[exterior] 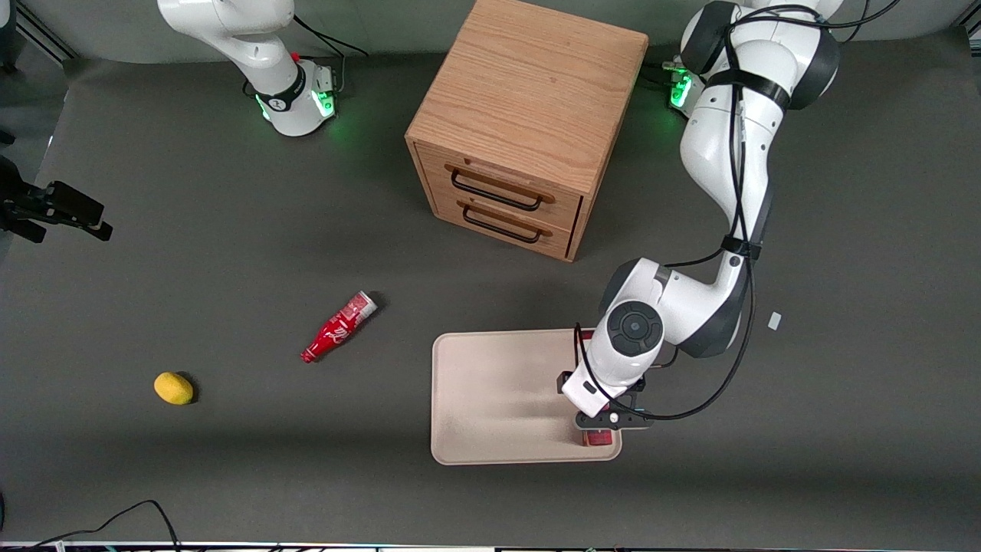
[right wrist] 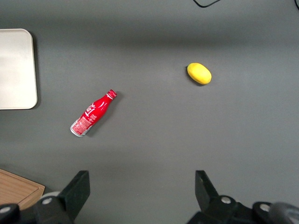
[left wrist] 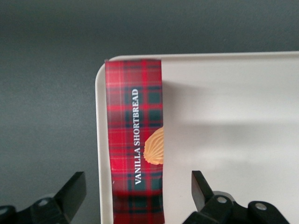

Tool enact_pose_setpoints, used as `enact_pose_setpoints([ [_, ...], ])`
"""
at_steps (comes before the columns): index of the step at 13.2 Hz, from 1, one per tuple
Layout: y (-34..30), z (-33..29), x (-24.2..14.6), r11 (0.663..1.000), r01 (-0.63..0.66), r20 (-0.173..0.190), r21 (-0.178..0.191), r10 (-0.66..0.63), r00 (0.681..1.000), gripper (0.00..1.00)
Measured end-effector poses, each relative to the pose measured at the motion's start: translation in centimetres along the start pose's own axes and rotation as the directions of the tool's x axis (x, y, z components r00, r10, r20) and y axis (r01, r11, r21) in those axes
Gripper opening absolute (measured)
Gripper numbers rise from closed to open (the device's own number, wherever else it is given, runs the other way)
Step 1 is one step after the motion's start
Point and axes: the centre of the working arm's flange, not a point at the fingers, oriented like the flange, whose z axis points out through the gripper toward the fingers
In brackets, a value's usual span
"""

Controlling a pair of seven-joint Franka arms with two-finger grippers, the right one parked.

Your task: Place red cookie box on tray

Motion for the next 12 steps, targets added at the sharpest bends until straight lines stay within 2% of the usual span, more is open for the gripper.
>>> enact_pose_setpoints([
  [1, 0.0, -0.8, 0.1, 1.000, 0.001, 0.013, 0.008, -0.001, 1.000, 1.00],
  [3, -0.4, -3.5, -0.2, 0.999, 0.003, 0.076, 0.048, -0.006, 0.997, 1.00],
  [5, -1.1, -8.2, -0.4, 0.997, -0.005, 0.124, 0.082, -0.006, 0.992, 1.00],
  [6, -1.7, -10.9, -0.5, 0.996, -0.021, 0.142, 0.087, 0.008, 0.990, 1.00],
  [9, -6.8, -19.5, -0.6, 0.994, -0.085, 0.204, 0.073, 0.069, 0.977, 1.00],
  [12, -13.8, -23.8, -0.9, 0.986, -0.150, 0.241, 0.076, 0.128, 0.962, 1.00],
])
